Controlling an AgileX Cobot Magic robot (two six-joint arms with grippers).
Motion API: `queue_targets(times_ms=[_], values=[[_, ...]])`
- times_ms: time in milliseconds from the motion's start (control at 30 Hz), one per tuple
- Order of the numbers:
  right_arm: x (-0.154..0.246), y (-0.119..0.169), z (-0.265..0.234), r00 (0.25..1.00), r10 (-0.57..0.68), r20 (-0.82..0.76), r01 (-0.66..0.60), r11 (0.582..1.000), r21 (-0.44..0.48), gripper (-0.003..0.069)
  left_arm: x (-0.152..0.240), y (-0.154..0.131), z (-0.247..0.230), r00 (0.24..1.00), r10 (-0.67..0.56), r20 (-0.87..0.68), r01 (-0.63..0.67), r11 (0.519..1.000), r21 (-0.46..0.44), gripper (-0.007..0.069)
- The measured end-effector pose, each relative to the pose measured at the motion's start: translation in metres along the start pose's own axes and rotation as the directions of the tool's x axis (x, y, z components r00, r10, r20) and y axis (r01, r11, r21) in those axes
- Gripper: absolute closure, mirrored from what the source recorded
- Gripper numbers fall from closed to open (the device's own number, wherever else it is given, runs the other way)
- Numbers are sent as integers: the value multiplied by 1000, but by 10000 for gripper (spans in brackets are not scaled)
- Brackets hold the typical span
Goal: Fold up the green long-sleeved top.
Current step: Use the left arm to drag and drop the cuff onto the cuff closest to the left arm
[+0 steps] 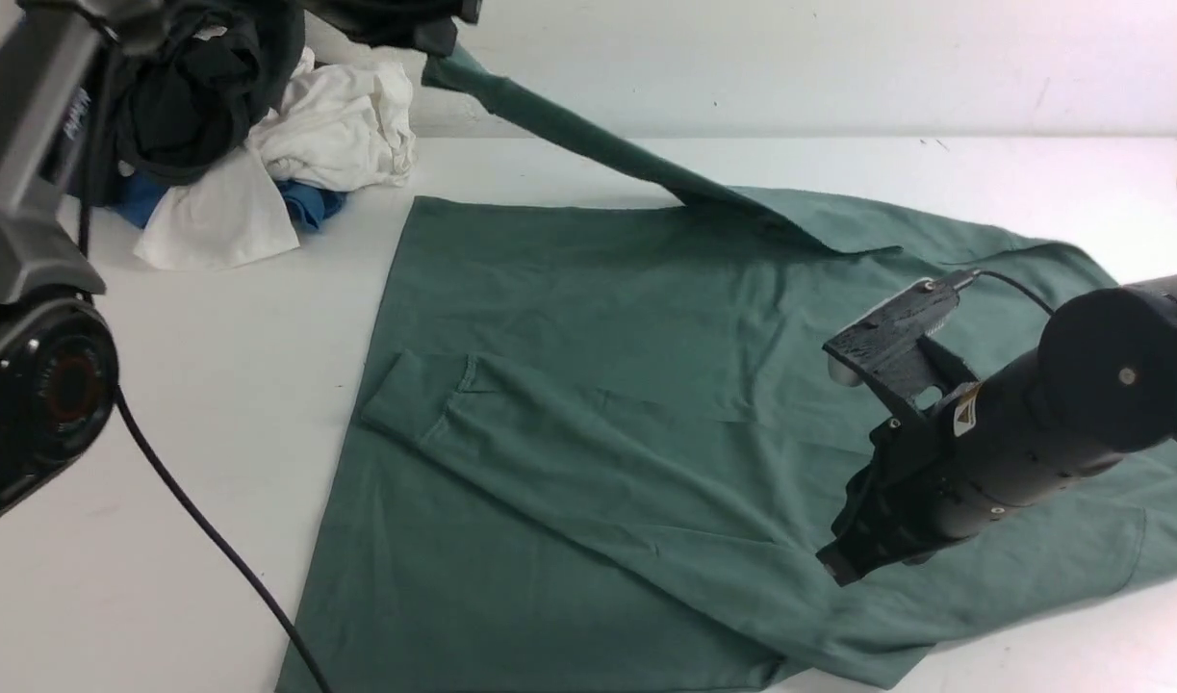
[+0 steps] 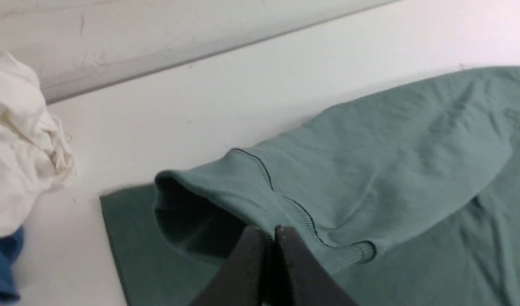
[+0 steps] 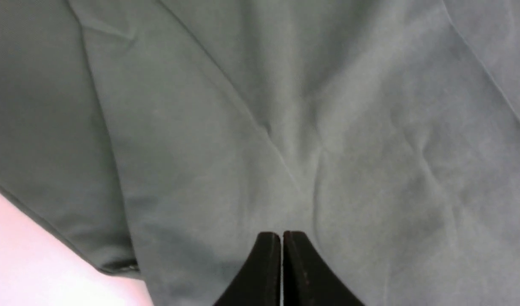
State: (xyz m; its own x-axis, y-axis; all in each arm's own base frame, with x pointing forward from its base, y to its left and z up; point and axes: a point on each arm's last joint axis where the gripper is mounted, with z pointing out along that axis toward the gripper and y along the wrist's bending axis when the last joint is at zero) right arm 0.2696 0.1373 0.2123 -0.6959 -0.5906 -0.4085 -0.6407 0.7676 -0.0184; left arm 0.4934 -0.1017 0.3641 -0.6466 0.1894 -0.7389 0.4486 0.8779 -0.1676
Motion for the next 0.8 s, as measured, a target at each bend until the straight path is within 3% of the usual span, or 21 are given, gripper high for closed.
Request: queue_targets(times_ms=[133, 300, 367, 500, 600, 800], values=[[1, -1, 0, 1000, -14, -9, 14, 1000, 13, 656, 4, -6, -9, 997, -50, -53, 50, 999, 1, 623], [3, -4, -7, 1000, 8, -18, -7, 999, 37, 656, 59, -9, 34, 940, -90, -328, 80, 996, -45, 623], [5, -11, -15, 999, 31, -10, -31, 997, 71, 656, 100, -14, 57, 870, -87, -486, 64, 996, -63, 623], [10, -30, -36, 993, 109, 43, -114, 983, 143, 656, 149, -23, 74, 761, -60, -646, 25, 998, -64, 622], [13, -39, -45, 986, 150, 72, -160, 972, 169, 656, 155, -28, 72, 747, -44, -664, 10, 998, -55, 622], [20, -54, -62, 969, 214, 124, -236, 950, 205, 656, 118, -55, 24, 834, 30, -551, -57, 998, -32, 622]])
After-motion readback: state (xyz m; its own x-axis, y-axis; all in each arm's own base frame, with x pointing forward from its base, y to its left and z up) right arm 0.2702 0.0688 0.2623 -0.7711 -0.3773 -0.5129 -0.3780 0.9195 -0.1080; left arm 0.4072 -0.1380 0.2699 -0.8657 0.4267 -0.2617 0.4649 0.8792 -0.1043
